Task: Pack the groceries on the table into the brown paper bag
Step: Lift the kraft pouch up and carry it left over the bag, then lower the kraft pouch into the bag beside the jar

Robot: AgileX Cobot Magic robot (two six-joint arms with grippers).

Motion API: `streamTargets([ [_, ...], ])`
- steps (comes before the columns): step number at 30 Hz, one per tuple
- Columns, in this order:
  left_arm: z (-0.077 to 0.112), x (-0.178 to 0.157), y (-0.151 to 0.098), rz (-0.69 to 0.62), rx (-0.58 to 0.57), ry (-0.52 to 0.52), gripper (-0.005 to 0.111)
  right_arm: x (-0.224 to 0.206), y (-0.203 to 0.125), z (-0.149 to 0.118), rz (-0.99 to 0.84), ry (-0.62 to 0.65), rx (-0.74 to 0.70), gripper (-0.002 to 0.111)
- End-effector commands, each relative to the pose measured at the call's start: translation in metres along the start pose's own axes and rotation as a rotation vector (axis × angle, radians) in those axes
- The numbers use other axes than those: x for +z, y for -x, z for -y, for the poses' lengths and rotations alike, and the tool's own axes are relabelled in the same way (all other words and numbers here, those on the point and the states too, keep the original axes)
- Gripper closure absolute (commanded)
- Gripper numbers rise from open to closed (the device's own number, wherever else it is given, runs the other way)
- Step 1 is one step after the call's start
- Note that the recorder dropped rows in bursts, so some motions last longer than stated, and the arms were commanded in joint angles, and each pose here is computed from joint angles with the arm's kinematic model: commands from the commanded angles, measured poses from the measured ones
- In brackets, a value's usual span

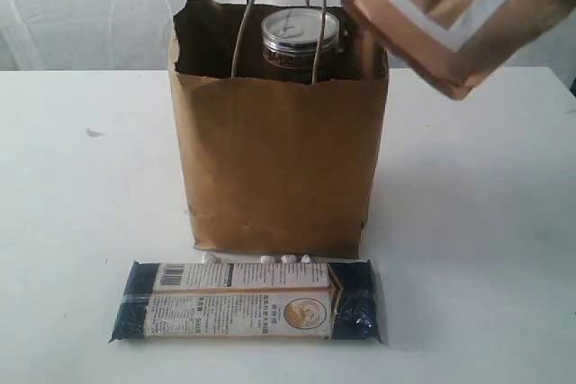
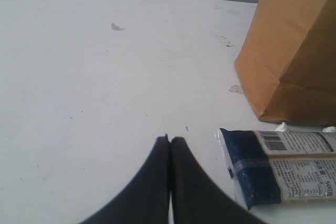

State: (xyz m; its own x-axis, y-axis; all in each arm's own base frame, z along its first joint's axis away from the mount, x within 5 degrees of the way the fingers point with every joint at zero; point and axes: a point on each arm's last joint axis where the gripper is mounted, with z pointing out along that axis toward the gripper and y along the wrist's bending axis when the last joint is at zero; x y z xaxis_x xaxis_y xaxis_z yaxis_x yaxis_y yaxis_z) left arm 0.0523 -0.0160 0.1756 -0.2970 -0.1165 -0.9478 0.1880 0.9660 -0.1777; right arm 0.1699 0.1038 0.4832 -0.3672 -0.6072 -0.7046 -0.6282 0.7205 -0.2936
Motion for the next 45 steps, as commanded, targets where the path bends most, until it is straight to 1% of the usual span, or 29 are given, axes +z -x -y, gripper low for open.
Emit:
streamTargets([
  [1, 0.0, 0.0, -0.001, 0.002, -0.012, -0.001, 0.107, -0.019, 0.014, 0.015, 0.124, -0.136, 0.005, 0.108],
  [3, 0.0, 0.0, -0.001, 0.002, -0.009, -0.001, 0.107, -0.022, 0.02, 0.017, 0.169, -0.154, -0.002, 0.108],
  [7, 0.0, 0.0, -0.001, 0.002, -0.009, -0.001, 0.107, -0.013, 0.033, 0.018, 0.242, -0.165, -0.042, 0.108],
  [16, 0.0, 0.0, -0.001, 0.002, -0.009, -0.001, 0.107, 0.033, 0.066, 0.02, 0.314, -0.162, -0.076, 0.108],
  [18, 0.0, 0.0, -0.001, 0.002, -0.009, -0.001, 0.107, 0.043, 0.071, 0.018, 0.323, -0.141, -0.067, 0.108],
  [21, 0.0, 0.0, -0.001, 0.002, -0.009, -0.001, 0.107, 0.055, 0.076, 0.012, 0.34, -0.06, -0.026, 0.108],
  [25, 0.0, 0.0, -0.001, 0.002, -0.009, -0.001, 0.107, 0.067, 0.081, 0.0, 0.37, 0.064, -0.049, 0.108],
  [27, 0.0, 0.0, -0.001, 0.002, -0.009, -0.001, 0.107, 0.071, 0.085, -0.003, 0.396, 0.097, -0.04, 0.108],
  [33, 0.0, 0.0, -0.001, 0.002, -0.009, -0.001, 0.107, 0.08, 0.091, -0.003, 0.441, 0.096, -0.016, 0.108],
  [36, 0.0, 0.0, -0.001, 0.002, -0.009, -0.001, 0.107, 0.086, 0.093, -0.006, 0.447, 0.132, 0.016, 0.108],
  [40, 0.0, 0.0, -0.001, 0.002, -0.009, -0.001, 0.107, 0.092, 0.096, -0.017, 0.447, 0.19, 0.032, 0.108],
  [45, 0.0, 0.0, -0.001, 0.002, -0.009, -0.001, 0.107, 0.103, 0.098, -0.028, 0.421, 0.226, 0.021, 0.108],
])
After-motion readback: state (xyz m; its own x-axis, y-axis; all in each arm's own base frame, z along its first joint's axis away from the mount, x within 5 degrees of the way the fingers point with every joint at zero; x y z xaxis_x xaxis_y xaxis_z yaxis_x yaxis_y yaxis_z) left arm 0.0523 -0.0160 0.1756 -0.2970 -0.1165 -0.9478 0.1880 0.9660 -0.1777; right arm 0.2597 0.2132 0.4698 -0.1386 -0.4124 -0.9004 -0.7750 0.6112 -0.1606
